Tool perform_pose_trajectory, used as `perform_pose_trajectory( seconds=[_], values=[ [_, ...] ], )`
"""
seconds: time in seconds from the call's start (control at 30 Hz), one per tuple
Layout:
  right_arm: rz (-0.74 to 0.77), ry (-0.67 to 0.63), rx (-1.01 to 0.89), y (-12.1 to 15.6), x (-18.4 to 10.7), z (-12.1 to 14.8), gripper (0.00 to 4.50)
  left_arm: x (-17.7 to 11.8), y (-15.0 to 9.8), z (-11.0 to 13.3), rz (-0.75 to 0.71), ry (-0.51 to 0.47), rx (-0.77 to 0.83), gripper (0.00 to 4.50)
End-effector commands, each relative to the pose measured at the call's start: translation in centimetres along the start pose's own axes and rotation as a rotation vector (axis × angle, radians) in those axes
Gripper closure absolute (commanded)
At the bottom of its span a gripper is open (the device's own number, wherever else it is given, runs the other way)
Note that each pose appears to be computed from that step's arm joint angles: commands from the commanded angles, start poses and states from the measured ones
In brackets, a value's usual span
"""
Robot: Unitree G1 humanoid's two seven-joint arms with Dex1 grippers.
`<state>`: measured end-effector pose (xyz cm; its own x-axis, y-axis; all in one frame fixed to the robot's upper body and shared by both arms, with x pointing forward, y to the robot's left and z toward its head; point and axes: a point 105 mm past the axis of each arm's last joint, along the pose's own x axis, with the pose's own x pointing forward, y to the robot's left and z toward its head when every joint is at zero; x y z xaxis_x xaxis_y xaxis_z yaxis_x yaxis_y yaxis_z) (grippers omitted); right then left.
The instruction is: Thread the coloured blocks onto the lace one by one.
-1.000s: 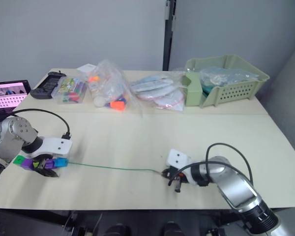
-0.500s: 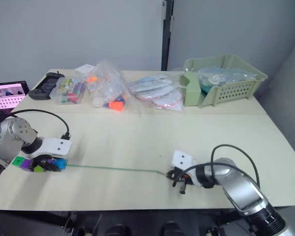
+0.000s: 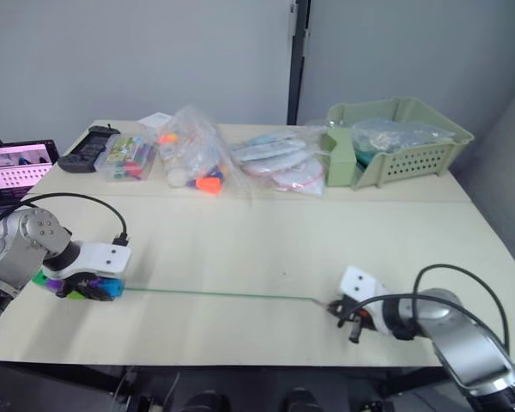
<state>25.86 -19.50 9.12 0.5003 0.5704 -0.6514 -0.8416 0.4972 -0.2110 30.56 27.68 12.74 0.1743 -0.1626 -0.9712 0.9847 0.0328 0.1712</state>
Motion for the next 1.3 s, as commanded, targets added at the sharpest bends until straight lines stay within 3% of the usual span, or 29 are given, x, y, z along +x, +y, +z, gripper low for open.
perform_pose_trajectory(
  seconds=[0.03, 0.9, 1.3],
  values=[
    [-0.049, 0.003, 0.006, -0.8, -1.0, -0.2, 4.50, 0.8, -0.4, 0.4, -0.027, -0.016, 0.010, 3.11],
    [-0.136, 0.046, 0.008, -2.6, -2.3, -1.0, 4.50, 0.7, 0.1, 2.0, 0.011, -0.060, 0.064, 3.11],
    [0.036, -0.009, -0.037, 1.2, 2.5, 1.0, 4.50, 1.5, -0.4, 1.1, -0.004, -0.040, 0.038, 3.11]
  ],
)
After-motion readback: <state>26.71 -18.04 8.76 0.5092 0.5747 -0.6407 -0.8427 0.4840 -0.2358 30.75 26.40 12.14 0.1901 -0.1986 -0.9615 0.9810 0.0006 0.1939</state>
